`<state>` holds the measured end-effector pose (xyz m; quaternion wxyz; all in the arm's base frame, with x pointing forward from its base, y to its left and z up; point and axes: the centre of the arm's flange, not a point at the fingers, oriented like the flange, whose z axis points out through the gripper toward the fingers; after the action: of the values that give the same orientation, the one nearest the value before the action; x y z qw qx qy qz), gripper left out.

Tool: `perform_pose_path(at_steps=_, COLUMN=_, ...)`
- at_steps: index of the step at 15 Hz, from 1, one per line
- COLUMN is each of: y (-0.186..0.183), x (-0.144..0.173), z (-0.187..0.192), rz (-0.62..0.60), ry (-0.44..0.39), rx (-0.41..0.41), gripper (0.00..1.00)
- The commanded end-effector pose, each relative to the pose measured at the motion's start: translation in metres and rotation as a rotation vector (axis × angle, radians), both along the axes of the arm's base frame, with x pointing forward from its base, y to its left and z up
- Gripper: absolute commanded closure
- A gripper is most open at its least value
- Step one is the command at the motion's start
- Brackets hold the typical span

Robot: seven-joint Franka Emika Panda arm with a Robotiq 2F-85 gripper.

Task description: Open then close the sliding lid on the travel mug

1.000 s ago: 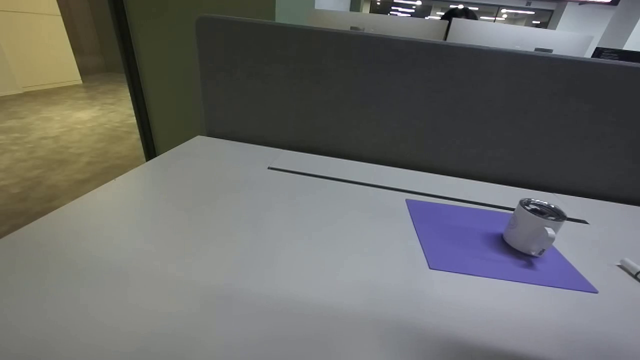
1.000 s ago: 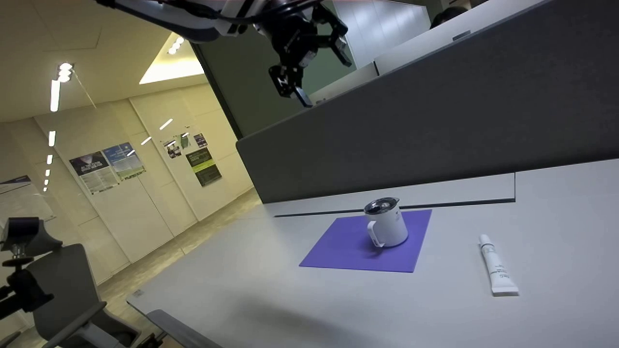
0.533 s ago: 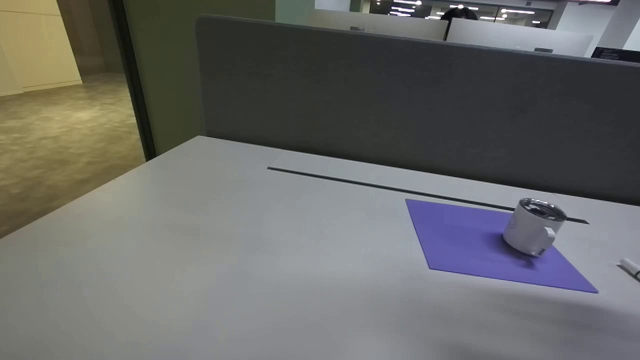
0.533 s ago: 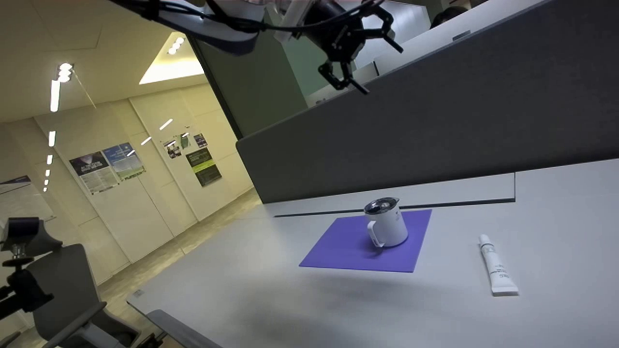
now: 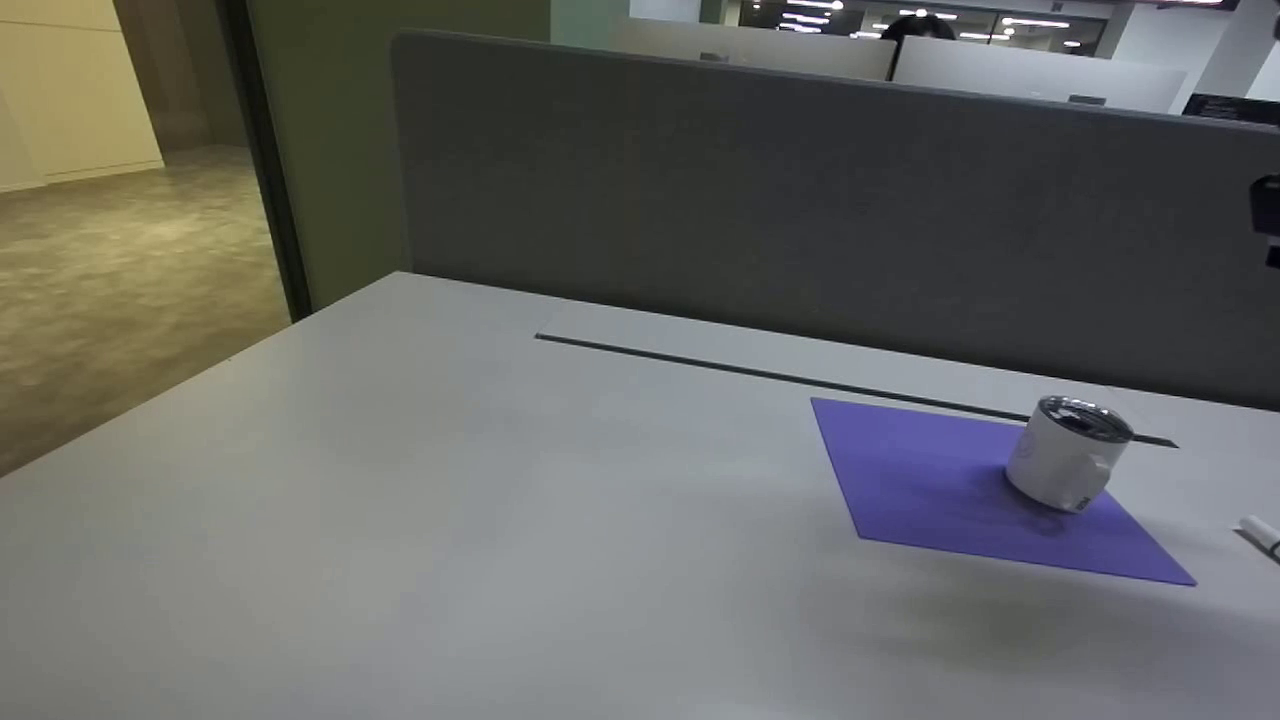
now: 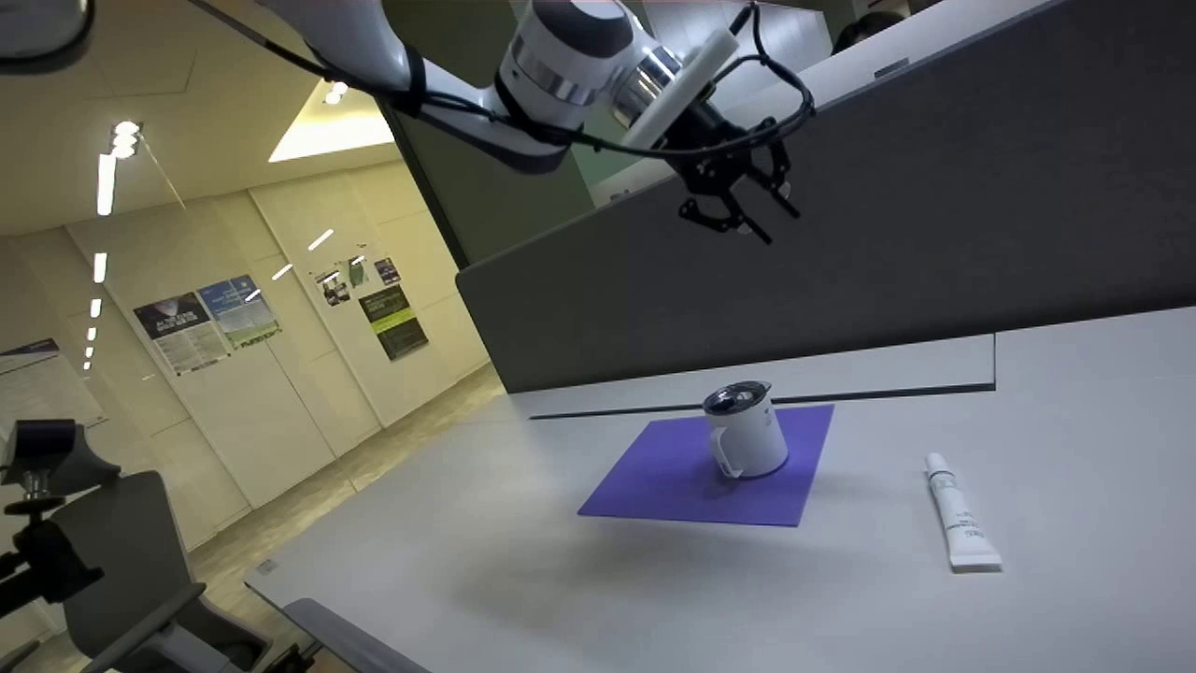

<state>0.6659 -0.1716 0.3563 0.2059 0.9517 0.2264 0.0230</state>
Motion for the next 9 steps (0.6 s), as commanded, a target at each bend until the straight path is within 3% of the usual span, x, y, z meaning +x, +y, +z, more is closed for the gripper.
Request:
perform_pose_path(at_steps=1, y=0.015, x=0.017, z=-0.023, rz=0.082, ry=0.061, rx=0.018, gripper=0.94)
perform_pose_path(at_steps=5, y=0.042, x=0.016, z=-0.048, rz=0.172, ry=0.15, rx=0.031, gripper=1.0)
perform_pose_path(at_steps=7, y=0.054, x=0.014, z=-0.055, rz=0.151, ry=0.245, rx=0.007, gripper=1.0)
perform_pose_path(at_steps=8, y=0.048, x=0.006, z=-0.06, rz=0.153, ry=0.183, rx=0.027, gripper=1.0)
perform_pose_path(at_steps=9, y=0.053, x=0.004, z=-0.063, rz=0.15, ry=0.216, rx=0.025, gripper=1.0)
